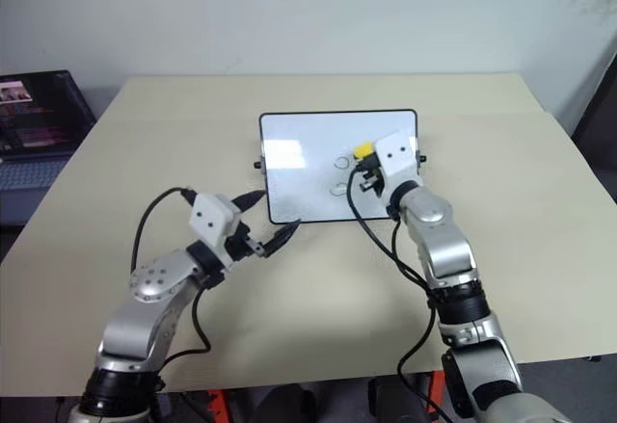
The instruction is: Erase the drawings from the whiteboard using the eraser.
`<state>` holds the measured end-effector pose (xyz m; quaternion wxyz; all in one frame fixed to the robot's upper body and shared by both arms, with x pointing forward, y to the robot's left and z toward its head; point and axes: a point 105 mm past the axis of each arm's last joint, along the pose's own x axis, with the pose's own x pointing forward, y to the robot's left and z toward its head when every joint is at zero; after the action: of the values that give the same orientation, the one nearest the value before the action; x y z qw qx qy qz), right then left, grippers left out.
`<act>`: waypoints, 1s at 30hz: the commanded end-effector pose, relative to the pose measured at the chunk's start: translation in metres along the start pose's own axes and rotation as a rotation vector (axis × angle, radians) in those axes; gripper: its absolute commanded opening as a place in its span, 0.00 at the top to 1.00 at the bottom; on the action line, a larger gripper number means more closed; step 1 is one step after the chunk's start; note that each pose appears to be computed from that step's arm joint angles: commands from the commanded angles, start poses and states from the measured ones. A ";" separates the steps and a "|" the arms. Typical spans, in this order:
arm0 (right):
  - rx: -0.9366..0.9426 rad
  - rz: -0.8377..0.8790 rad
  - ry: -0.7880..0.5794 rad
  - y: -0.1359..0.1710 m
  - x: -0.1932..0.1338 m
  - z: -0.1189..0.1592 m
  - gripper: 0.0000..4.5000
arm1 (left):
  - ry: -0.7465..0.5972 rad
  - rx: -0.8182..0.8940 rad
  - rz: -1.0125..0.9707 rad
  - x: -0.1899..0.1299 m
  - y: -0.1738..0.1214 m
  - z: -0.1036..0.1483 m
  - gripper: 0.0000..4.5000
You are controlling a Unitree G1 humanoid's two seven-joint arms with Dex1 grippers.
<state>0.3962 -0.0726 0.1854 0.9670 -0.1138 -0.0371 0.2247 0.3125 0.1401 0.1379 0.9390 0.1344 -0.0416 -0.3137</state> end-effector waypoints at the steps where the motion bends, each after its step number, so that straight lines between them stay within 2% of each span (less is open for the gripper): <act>1: -0.020 -0.015 -0.081 -0.005 0.003 0.022 0.72 | -0.050 0.044 0.011 -0.002 0.001 0.014 0.00; 12: -0.031 -0.028 -0.105 -0.011 0.013 0.029 0.72 | -0.083 0.052 -0.001 0.006 0.001 0.023 0.00; 19: -0.047 -0.051 -0.126 -0.016 0.026 0.034 0.72 | -0.142 0.068 -0.007 0.020 0.004 0.038 0.00; 30: -0.062 -0.041 -0.129 -0.013 0.038 0.029 0.72 | -0.131 0.070 -0.006 0.017 0.004 0.035 0.00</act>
<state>0.4334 -0.0656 0.1997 0.9663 -0.1287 -0.0757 0.2095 0.3262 0.1255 0.1631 0.9316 0.1356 -0.0937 -0.3239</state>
